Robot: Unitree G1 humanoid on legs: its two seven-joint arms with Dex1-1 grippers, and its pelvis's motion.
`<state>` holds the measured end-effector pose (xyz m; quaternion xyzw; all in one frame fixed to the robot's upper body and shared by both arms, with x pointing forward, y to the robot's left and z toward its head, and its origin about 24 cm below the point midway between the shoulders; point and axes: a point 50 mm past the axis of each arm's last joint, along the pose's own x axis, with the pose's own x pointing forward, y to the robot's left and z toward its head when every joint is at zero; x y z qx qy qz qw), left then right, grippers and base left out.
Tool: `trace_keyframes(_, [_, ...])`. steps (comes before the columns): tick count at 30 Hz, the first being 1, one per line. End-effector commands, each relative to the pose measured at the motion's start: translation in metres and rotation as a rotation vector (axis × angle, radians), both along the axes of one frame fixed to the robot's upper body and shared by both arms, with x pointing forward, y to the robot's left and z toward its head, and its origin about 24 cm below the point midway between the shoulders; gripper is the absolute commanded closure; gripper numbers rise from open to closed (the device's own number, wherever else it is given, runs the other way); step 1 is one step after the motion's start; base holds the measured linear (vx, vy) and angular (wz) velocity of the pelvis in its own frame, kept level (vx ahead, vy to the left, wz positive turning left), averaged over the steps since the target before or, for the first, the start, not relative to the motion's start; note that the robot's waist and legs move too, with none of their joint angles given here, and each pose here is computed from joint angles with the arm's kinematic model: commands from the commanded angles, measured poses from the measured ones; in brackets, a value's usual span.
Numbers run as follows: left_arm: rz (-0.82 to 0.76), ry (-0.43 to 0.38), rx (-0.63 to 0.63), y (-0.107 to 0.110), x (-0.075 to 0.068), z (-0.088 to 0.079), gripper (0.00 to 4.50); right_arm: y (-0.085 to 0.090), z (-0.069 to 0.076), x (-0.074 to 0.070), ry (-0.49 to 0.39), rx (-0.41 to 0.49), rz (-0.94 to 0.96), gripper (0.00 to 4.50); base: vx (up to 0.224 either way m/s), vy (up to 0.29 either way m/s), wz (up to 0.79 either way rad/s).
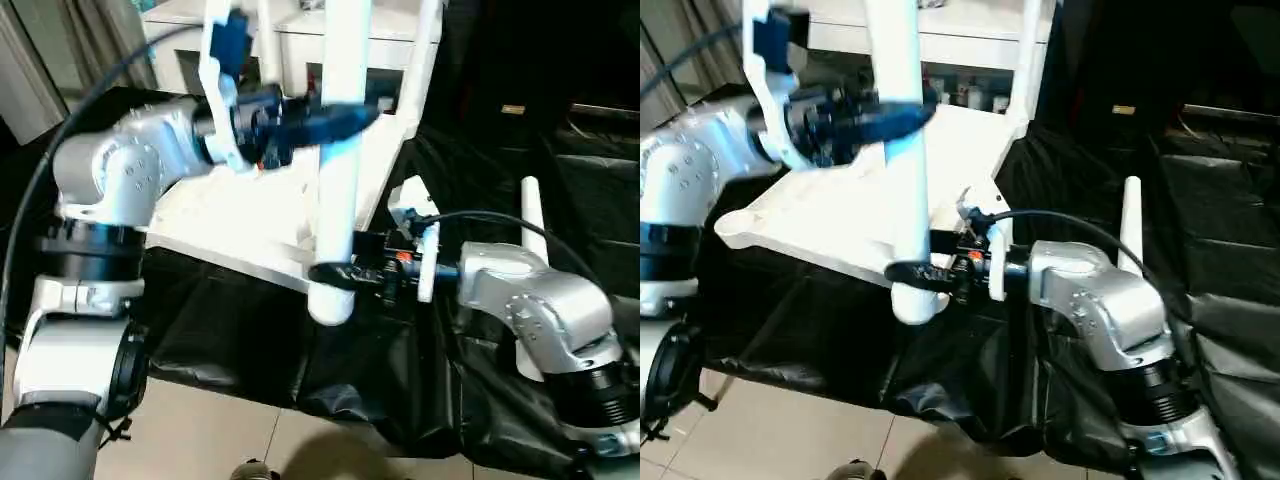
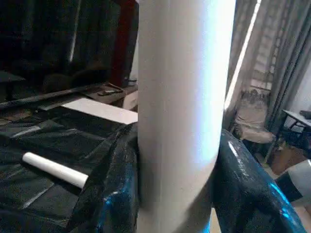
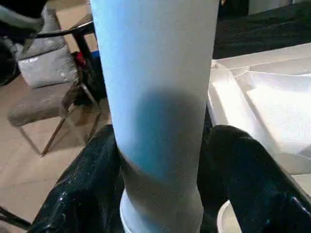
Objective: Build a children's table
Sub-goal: Pick table leg
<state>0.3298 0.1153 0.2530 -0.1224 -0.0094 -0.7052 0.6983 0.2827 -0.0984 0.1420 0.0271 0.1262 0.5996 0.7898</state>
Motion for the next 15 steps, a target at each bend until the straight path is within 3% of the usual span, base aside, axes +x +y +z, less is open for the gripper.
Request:
trace_keyframes(1, [-0.033, -0.028, 0.013, -0.001, -0.004, 0.004, 2.80, 0.004, 0.008, 0.001, -0.017, -0.001, 0.038, 1.48, 0.000, 0.000, 0.00])
trace_keyframes(15, [-0.023, -0.043, 0.002, -0.003, -0.003, 0.008, 2.80, 0.014, 0.001, -0.005, 0.033, 0.020, 0.098, 1.48, 0.000, 0.000, 0.00])
